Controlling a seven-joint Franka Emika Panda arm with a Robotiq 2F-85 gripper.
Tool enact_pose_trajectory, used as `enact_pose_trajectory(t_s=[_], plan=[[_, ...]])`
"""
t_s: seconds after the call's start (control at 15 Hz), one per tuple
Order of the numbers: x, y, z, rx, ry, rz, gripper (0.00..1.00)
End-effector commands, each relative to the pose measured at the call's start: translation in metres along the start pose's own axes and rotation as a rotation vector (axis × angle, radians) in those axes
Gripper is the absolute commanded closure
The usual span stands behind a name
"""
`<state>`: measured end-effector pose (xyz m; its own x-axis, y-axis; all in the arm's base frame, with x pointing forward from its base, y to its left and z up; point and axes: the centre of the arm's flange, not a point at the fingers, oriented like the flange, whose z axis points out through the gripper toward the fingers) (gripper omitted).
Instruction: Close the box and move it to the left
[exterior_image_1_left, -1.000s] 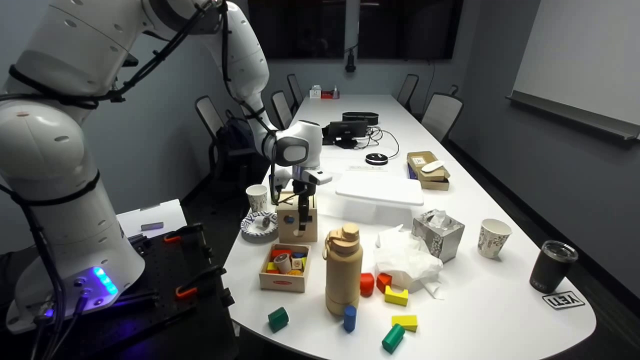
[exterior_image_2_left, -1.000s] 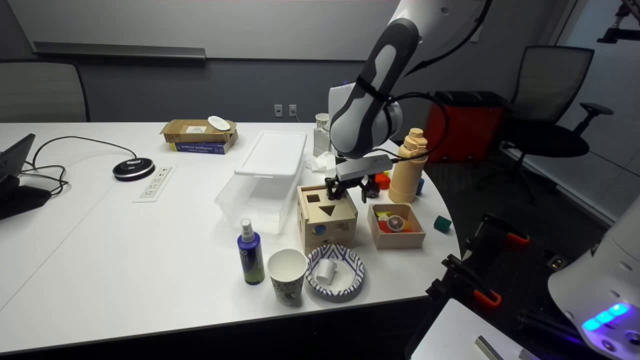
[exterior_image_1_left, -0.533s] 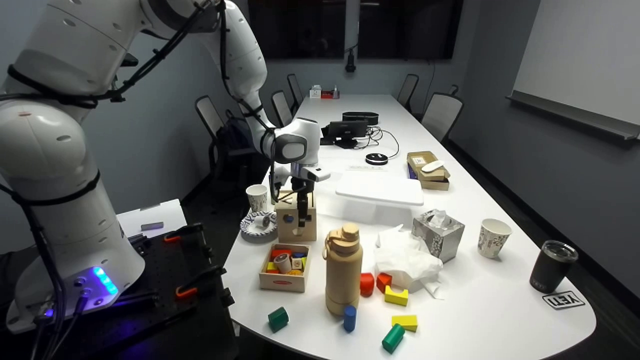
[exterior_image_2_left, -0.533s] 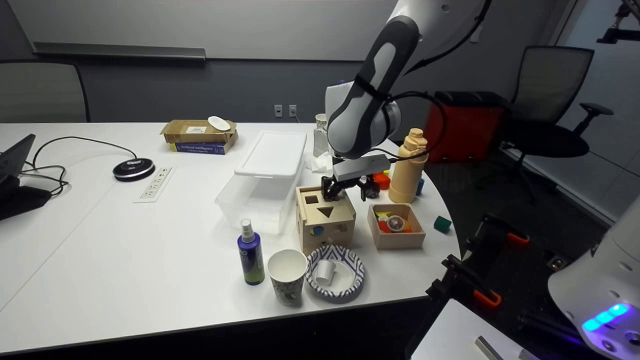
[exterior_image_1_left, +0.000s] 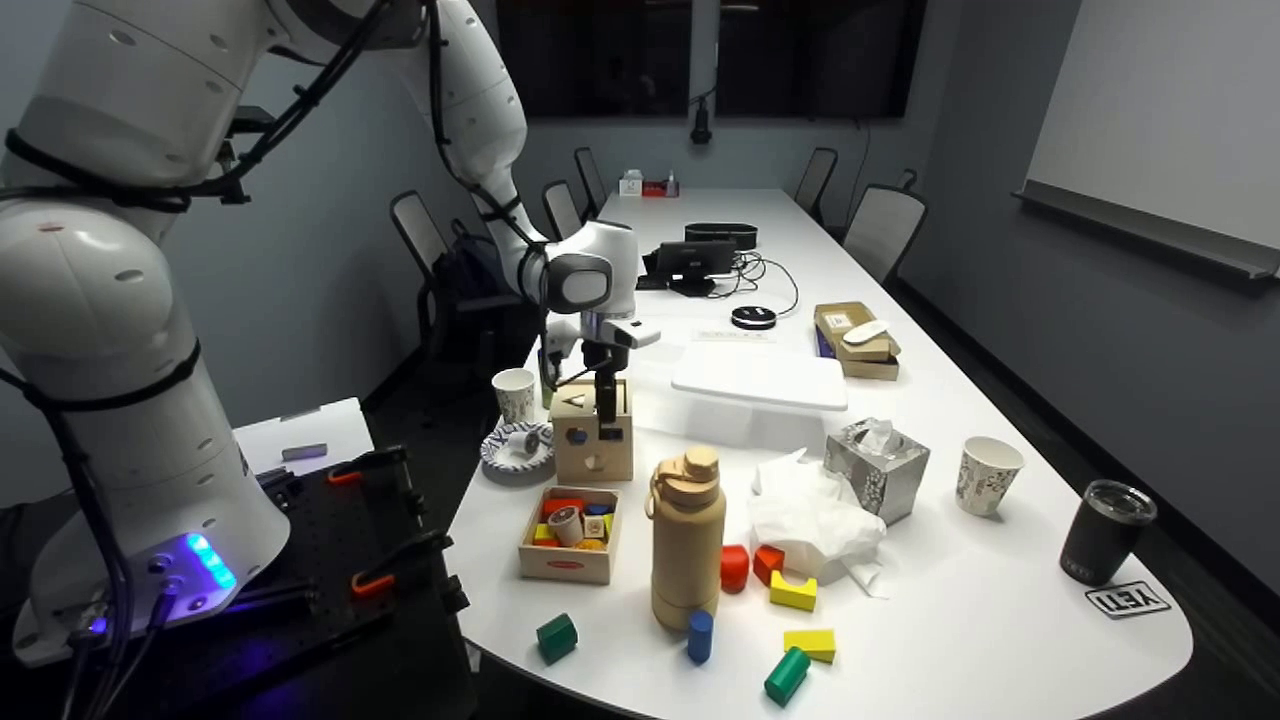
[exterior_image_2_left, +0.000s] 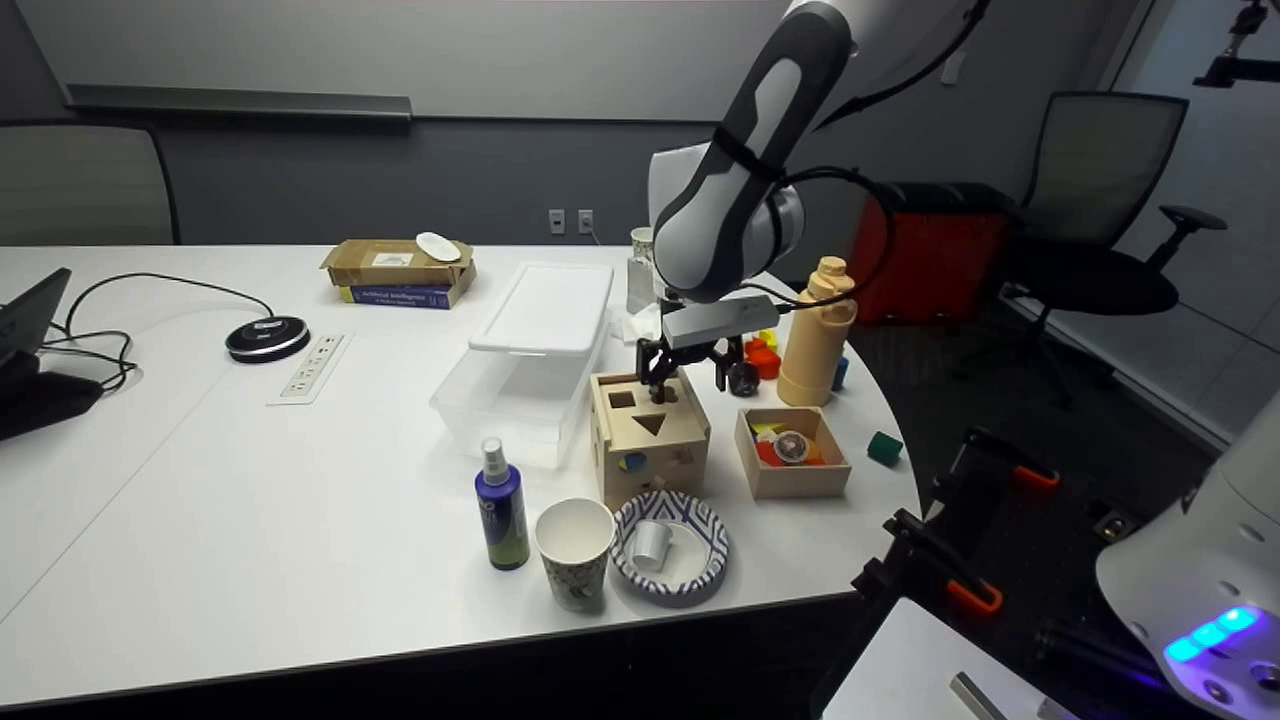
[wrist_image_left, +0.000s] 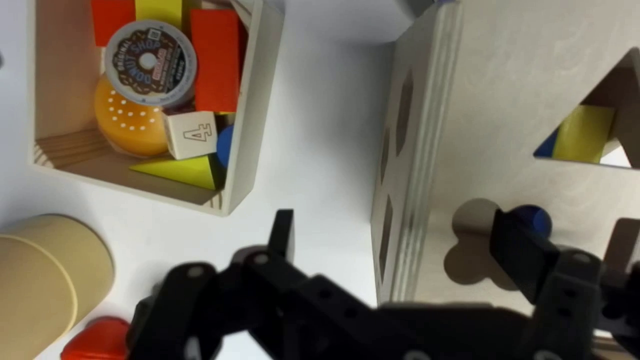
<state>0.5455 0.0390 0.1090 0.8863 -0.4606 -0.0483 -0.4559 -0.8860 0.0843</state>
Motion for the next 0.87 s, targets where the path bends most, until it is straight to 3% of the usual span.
enact_pose_trajectory(t_s=[0.0,0.8], plan=[[-0.013,0.005,-0.024,0.017,0.017,-0.025,0.00],[-0.025,-0.002,-0.063,0.084,0.066,-0.079,0.00]])
